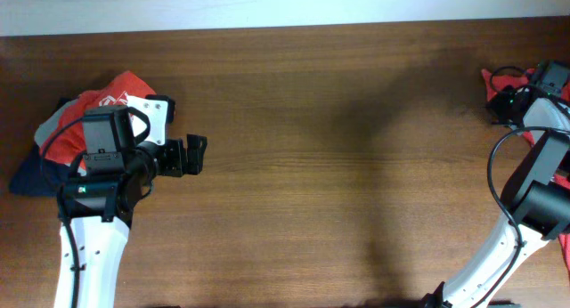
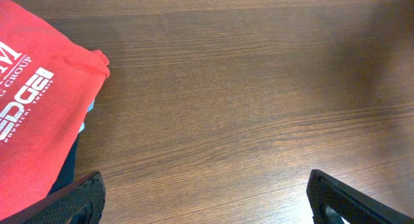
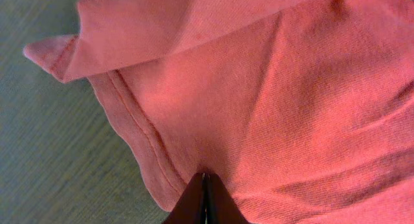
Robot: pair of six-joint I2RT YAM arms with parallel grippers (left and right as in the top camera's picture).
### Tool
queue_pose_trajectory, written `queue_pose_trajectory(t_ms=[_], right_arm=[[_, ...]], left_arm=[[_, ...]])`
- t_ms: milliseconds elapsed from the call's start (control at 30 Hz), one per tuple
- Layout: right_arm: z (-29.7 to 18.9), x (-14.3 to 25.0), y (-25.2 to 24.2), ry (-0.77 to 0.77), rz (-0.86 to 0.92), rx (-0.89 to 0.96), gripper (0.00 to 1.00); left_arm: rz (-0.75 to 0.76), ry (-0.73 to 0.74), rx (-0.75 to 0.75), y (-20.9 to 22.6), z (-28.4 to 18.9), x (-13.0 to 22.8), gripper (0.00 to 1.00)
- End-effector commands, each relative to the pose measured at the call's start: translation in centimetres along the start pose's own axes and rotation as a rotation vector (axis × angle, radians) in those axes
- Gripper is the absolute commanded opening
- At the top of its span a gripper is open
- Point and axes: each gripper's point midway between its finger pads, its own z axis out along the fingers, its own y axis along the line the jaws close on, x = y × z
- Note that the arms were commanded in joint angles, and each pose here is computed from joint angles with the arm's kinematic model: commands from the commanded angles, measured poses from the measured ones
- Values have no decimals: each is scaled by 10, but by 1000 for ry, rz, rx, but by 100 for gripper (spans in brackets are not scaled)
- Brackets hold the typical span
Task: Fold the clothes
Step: 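Move the right gripper to the crumpled orange t-shirt at right edge, then grasp the orange t-shirt with the right gripper and drag it leftward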
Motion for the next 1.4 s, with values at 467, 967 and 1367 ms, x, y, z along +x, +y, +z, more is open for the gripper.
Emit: queue_pose_trajectory(t_ms=[467,967,1367], right_arm=[[3,-5,12,-2,-67,-12,99],[15,14,-15,48,15,119,4],[-44,35,93,142,-75,-199,4]], left_arm=[[3,-21,29,-7,-4,-8,99],[2,-18,30,-7,-4,-7,99],[4,-27,29,-7,-4,-9,99]])
